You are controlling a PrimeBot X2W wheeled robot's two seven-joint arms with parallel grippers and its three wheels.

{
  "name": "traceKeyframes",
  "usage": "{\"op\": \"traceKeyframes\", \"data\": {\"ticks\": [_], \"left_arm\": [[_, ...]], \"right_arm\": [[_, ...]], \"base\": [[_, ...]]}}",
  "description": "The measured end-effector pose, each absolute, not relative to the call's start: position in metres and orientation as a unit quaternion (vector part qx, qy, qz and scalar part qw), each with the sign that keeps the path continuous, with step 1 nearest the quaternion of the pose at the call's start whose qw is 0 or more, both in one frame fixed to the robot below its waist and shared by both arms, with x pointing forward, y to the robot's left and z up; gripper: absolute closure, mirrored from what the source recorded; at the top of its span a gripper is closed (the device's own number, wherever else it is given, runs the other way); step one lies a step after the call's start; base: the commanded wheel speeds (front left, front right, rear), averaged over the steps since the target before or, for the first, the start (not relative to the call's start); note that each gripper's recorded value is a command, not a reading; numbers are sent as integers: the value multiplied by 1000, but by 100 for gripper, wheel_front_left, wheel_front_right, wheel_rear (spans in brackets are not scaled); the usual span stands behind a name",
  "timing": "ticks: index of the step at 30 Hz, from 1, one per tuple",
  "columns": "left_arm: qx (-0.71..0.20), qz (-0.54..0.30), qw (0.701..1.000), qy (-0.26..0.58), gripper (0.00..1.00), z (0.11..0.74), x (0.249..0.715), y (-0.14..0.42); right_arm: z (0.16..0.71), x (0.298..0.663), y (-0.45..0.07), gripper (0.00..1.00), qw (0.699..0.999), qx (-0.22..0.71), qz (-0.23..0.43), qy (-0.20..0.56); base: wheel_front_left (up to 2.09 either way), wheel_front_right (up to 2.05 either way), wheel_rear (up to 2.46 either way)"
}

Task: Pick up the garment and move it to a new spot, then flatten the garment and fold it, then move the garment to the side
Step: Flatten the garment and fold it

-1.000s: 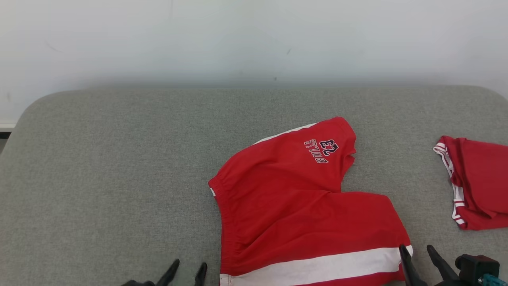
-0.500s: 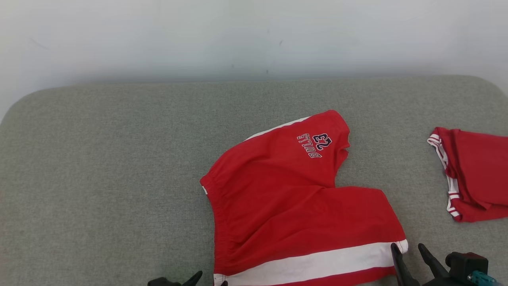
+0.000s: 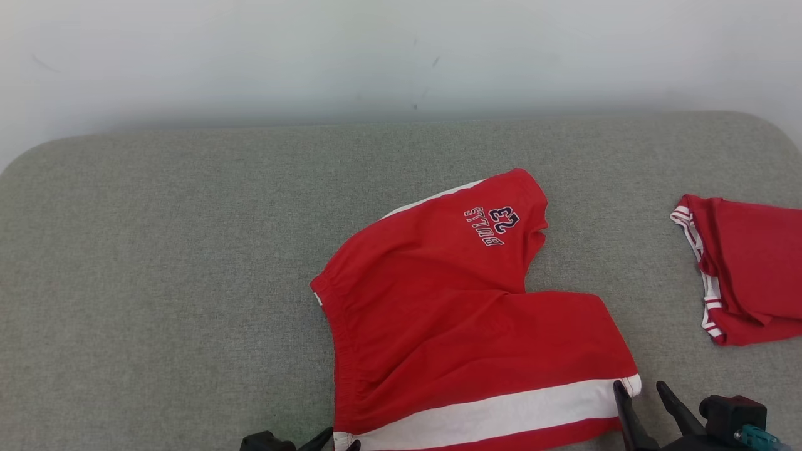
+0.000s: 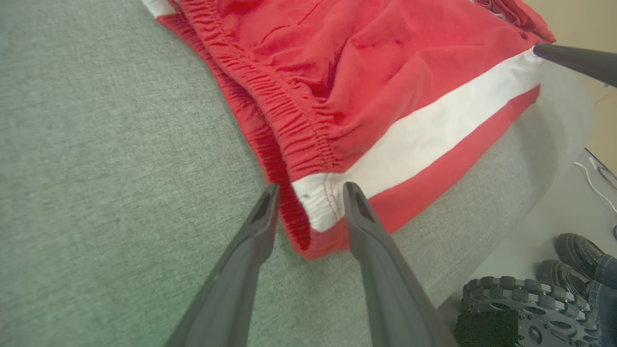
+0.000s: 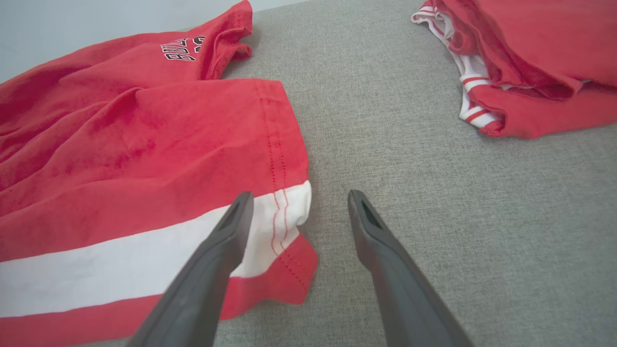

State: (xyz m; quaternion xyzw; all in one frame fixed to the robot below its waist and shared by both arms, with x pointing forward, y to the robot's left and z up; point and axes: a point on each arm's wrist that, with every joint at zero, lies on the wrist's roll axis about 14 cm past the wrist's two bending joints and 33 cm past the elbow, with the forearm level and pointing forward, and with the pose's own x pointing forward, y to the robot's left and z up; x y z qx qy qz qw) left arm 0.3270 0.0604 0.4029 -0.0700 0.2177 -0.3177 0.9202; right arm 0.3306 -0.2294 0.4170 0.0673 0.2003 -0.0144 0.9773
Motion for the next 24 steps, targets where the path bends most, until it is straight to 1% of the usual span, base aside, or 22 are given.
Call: {"op": "traceKeyframes", "data": {"ticks": [2,4,5,7,8,9,10,11,14,21,24], "left_arm": [[-67,-319,920,216,37,404,327,61],[-65,-324,918,218,46,404,325,60],[-63,-326,917,220,46,403,324,60],[-62,-328,917,220,62,404,323,59],[-62,-329,916,221,66,404,323,59],[-62,-330,916,221,83,404,323,58],[-62,-331,915,221,96,404,322,58],[-62,-332,915,221,100,405,322,57],[-62,-332,915,221,100,405,322,57],[-56,-321,918,223,100,403,323,64],[-57,-320,919,224,100,403,324,64]], "right_arm": [[417,331,-230,0,977,67,-15,200],[416,331,-230,0,977,67,-15,202],[415,331,-230,0,977,67,-15,203],[415,331,-230,0,977,67,-14,203],[415,332,-230,0,977,66,-14,204],[415,332,-230,0,977,66,-13,204],[414,332,-229,0,977,67,-13,204],[414,333,-229,0,977,67,-12,204],[413,333,-227,0,975,69,-9,209],[400,325,-239,0,963,62,-17,261],[398,323,-240,0,959,55,-8,279]], "base": [[0,0,0],[0,0,0],[0,0,0],[0,0,0],[0,0,0],[0,0,0],[0,0,0],[0,0,0],[0,0,0],[0,0,0],[0,0,0]]}}
